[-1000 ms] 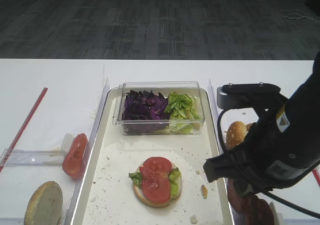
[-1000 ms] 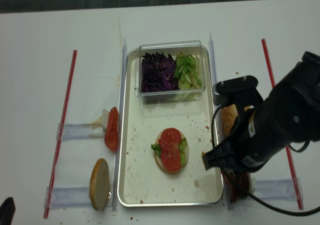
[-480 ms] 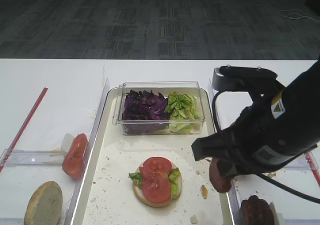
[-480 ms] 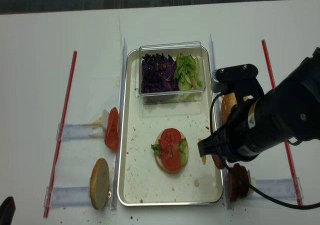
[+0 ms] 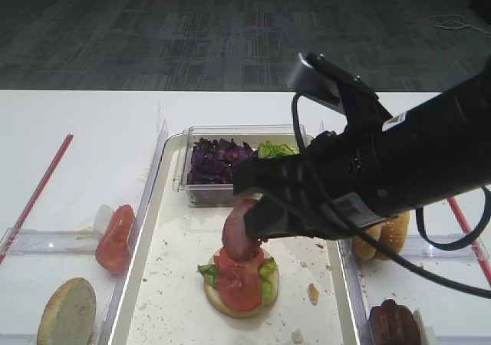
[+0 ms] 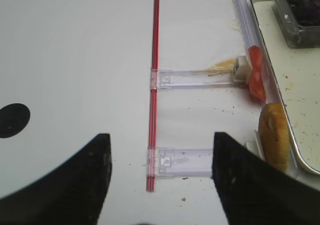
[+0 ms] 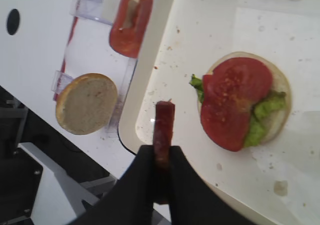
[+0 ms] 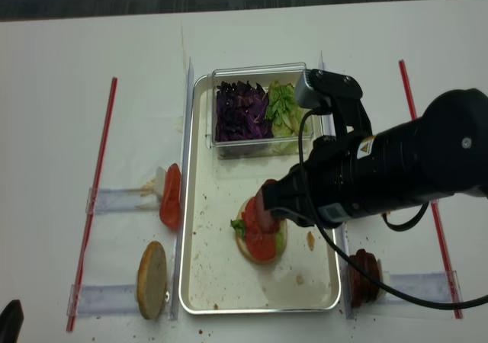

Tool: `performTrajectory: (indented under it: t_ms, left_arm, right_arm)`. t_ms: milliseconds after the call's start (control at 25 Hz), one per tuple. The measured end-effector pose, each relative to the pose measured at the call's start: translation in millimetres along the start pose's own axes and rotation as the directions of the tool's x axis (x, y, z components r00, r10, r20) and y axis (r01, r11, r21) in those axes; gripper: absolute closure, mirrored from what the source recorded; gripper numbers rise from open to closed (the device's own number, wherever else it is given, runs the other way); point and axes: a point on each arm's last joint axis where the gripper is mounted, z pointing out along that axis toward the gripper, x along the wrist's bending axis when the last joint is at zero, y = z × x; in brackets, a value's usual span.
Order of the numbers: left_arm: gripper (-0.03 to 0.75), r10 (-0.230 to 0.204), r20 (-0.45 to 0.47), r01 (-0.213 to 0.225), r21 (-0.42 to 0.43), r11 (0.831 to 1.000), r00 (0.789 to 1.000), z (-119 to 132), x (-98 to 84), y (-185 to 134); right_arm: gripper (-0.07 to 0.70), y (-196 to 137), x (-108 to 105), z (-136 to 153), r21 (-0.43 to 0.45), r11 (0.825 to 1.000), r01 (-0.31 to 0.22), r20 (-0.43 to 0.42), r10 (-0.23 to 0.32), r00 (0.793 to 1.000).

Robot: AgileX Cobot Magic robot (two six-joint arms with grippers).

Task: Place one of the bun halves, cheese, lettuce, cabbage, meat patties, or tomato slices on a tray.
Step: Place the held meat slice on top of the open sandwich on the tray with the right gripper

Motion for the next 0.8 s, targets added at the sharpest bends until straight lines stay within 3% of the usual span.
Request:
performTrajectory:
  t_ms: [240, 520, 800]
  left_arm:
    - [0.278, 0.0, 0.0, 0.0, 0.0, 1.0, 1.0, 0.0, 0.0, 0.0]
    - [0.278, 0.0, 0.0, 0.0, 0.0, 1.0, 1.0, 0.0, 0.0, 0.0]
    - [0.278, 0.0, 0.0, 0.0, 0.0, 1.0, 1.0, 0.0, 0.0, 0.0]
  right_arm:
    - [0.525, 8.3, -15.2, 7.2, -0.002, 0.998, -0.058, -0.011, 0.058, 0.998]
    - [0.525, 6.2, -35.0, 19.9, 0.005, 0.99, -0.138, -0.164, 0.137, 0.977]
    - [0.525, 1.2, -51.7, 49.2, 0.077, 0.982, -0.174, -0.165, 0.185, 0.969]
